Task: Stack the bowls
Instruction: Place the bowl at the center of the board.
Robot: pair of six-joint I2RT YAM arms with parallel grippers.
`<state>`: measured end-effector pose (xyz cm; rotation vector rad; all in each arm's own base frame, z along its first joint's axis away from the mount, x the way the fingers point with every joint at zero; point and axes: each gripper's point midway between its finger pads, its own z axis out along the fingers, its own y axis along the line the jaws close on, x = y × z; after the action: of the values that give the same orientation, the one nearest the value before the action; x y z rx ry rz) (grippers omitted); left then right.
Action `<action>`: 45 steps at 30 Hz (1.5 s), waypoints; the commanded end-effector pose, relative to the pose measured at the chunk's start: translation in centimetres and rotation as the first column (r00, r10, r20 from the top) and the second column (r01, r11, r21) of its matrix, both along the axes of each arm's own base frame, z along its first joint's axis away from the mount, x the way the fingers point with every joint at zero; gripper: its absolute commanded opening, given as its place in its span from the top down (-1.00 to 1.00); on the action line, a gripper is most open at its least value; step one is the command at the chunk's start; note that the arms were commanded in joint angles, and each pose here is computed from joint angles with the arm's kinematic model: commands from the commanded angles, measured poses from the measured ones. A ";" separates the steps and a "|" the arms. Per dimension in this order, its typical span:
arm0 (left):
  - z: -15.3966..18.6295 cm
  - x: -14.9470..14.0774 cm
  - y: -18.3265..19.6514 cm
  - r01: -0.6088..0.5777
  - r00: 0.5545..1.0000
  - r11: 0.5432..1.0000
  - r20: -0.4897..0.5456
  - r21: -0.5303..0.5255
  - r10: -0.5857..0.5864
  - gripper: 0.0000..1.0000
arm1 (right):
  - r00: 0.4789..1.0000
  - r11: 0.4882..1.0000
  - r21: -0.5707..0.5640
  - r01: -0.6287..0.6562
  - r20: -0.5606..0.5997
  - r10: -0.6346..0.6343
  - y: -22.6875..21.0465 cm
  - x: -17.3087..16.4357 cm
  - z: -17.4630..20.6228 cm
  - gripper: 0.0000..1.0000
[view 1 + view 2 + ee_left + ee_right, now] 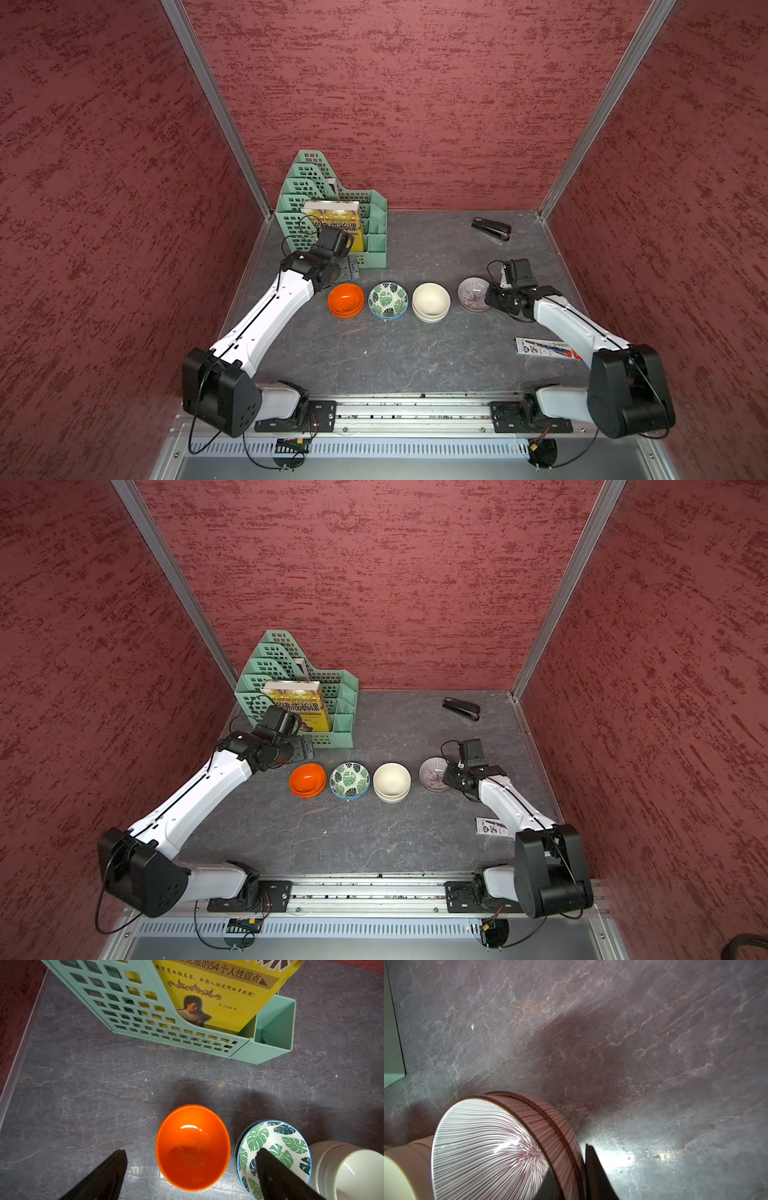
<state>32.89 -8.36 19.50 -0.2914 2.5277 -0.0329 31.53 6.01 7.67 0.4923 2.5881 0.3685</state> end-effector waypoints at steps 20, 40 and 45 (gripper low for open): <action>1.8 0.8 -0.2 0.000 0.999 1.000 0.043 0.008 0.000 -0.99 | 0.997 0.995 0.066 -0.070 0.039 0.068 2.2 1.6 -1.0 0.63; 2.1 0.7 0.2 -0.007 0.999 1.000 0.044 0.026 0.006 -0.99 | 0.997 0.998 -0.019 -0.058 0.043 0.059 0.8 1.5 0.5 0.12; 1.6 0.7 0.4 -0.013 0.999 0.999 0.035 0.030 0.012 -0.99 | 0.995 0.997 -0.060 -0.055 0.081 0.060 0.1 1.1 2.3 0.07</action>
<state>33.43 -8.26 20.54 -0.2955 2.5036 -0.0133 32.25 6.67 7.97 0.4020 2.5691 0.3785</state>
